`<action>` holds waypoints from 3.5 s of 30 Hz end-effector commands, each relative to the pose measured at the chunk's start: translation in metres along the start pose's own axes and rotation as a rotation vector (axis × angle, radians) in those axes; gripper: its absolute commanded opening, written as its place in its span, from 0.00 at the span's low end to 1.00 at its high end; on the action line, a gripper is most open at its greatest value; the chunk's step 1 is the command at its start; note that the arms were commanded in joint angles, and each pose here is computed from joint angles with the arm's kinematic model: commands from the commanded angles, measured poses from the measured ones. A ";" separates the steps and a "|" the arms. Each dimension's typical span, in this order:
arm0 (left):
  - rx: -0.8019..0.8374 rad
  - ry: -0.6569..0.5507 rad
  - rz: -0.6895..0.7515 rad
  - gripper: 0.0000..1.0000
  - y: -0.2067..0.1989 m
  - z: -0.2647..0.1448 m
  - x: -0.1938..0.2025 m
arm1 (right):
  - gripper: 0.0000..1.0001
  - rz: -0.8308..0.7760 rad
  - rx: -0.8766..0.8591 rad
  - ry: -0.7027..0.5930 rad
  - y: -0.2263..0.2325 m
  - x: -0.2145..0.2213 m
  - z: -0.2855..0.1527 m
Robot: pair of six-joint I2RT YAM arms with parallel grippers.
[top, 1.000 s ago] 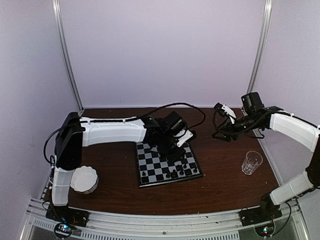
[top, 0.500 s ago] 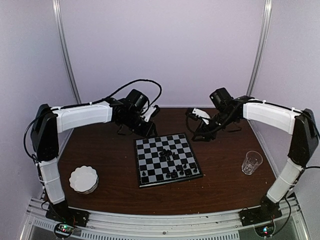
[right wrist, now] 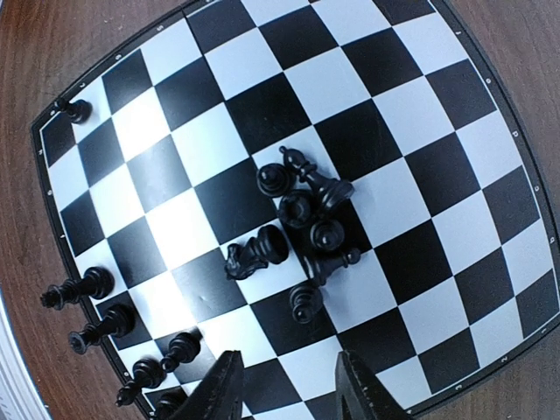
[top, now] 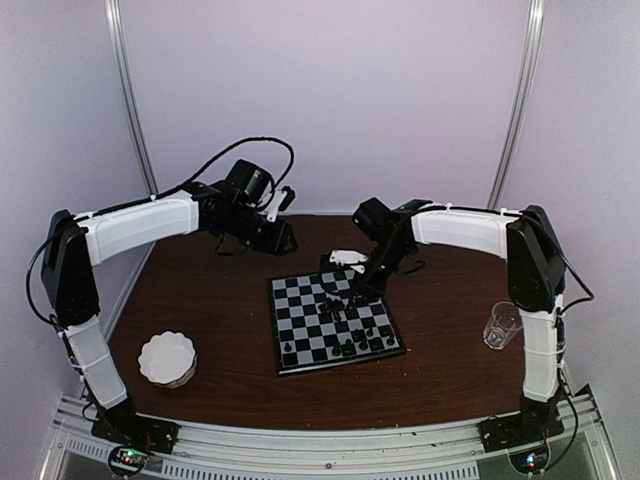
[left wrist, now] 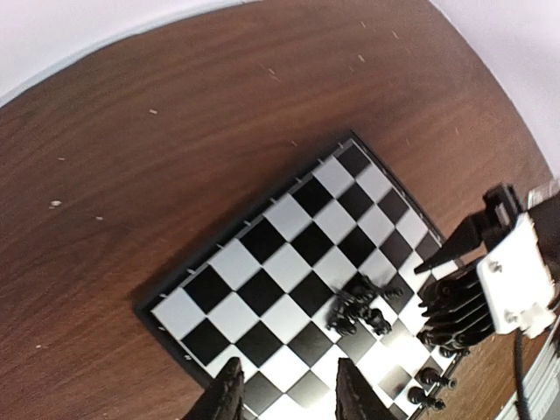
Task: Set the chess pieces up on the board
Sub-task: Pick up the pawn from the chessboard, then place the pawn at d7.
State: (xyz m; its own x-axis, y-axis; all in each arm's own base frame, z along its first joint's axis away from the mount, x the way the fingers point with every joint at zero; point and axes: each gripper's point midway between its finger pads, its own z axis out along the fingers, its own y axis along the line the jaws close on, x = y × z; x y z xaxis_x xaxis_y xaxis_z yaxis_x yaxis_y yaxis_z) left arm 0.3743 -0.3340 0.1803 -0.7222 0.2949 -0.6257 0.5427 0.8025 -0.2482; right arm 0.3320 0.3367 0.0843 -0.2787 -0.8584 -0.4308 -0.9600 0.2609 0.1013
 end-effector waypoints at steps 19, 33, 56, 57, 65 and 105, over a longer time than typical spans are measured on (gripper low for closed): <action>0.027 -0.059 -0.111 0.37 0.020 -0.012 -0.015 | 0.34 0.010 0.004 0.046 -0.008 -0.005 0.024; 0.033 -0.057 -0.109 0.37 0.019 -0.012 -0.015 | 0.24 0.020 -0.007 0.042 -0.007 -0.012 0.030; 0.046 -0.052 -0.110 0.37 0.017 -0.011 -0.014 | 0.06 -0.013 0.025 -0.024 0.011 -0.018 -0.013; 0.046 -0.053 -0.110 0.37 0.017 -0.011 -0.015 | 0.07 -0.021 0.025 -0.029 0.015 -0.018 -0.016; 0.049 -0.049 -0.113 0.37 0.017 -0.009 -0.013 | 0.07 -0.132 -0.019 -0.023 0.059 -0.017 -0.002; 0.053 -0.052 -0.111 0.38 0.016 -0.010 -0.014 | 0.08 -0.188 -0.015 0.089 0.072 0.008 0.030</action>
State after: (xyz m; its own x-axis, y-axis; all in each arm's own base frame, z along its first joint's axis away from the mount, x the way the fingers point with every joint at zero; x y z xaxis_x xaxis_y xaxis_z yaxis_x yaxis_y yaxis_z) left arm 0.3847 -0.3183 0.1868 -0.7658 0.1987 -0.6116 0.4810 0.8082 -0.3398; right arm 0.2632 0.3649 0.0563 -0.1115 -0.9250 -0.3632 -0.9935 0.0959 0.0607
